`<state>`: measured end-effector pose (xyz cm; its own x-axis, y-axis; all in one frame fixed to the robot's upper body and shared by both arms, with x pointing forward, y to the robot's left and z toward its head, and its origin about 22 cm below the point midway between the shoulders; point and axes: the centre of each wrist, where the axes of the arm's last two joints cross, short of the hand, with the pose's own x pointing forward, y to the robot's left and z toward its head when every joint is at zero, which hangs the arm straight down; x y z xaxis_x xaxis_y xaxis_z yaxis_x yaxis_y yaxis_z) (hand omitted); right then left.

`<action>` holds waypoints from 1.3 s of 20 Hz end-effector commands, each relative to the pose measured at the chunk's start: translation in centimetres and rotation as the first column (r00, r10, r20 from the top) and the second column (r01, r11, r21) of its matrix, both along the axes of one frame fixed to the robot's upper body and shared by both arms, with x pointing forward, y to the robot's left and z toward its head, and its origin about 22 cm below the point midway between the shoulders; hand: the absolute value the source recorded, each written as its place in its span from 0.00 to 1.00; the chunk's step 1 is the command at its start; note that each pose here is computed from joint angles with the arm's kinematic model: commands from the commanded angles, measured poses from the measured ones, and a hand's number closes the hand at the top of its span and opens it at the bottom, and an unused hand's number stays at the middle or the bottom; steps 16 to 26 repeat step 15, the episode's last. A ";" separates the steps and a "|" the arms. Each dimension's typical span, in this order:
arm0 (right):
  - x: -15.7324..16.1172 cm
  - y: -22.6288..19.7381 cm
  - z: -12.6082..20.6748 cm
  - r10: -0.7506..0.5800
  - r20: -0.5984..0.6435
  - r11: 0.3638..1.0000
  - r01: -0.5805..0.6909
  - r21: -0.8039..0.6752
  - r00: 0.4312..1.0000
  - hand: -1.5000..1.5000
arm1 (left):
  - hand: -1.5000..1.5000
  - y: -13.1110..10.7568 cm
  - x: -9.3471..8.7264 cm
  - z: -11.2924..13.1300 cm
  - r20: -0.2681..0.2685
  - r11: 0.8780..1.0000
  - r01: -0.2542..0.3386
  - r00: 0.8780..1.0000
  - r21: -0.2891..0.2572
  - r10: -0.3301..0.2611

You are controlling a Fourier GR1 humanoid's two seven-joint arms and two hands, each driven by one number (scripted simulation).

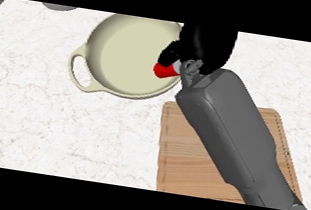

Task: Pick the can from the cutting board and place it in the pot

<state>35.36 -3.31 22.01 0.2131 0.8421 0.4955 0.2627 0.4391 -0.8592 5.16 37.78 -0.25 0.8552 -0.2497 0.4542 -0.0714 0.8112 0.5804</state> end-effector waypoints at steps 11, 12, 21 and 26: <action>0.9 -2.1 3.5 -0.229 0.284 0.891 0.083 0.447 0.931 0.00 | 0.50 -2.8 8.0 3.4 0.430 0.988 0.154 0.893 -0.020 -0.131; 0.9 -2.4 3.1 -0.234 0.300 0.887 0.076 0.456 0.925 0.00 | 0.50 -2.6 8.4 3.9 0.441 0.989 0.146 0.889 -0.018 -0.123; 1.3 -3.3 3.3 -0.302 0.331 0.862 0.108 0.495 0.894 0.00 | 0.50 -2.2 8.0 3.7 0.431 0.991 0.130 0.896 -0.014 -0.112; 1.3 -3.3 3.3 -0.302 0.331 0.862 0.108 0.495 0.894 0.00 | 0.50 -2.2 8.0 3.7 0.431 0.991 0.130 0.896 -0.014 -0.112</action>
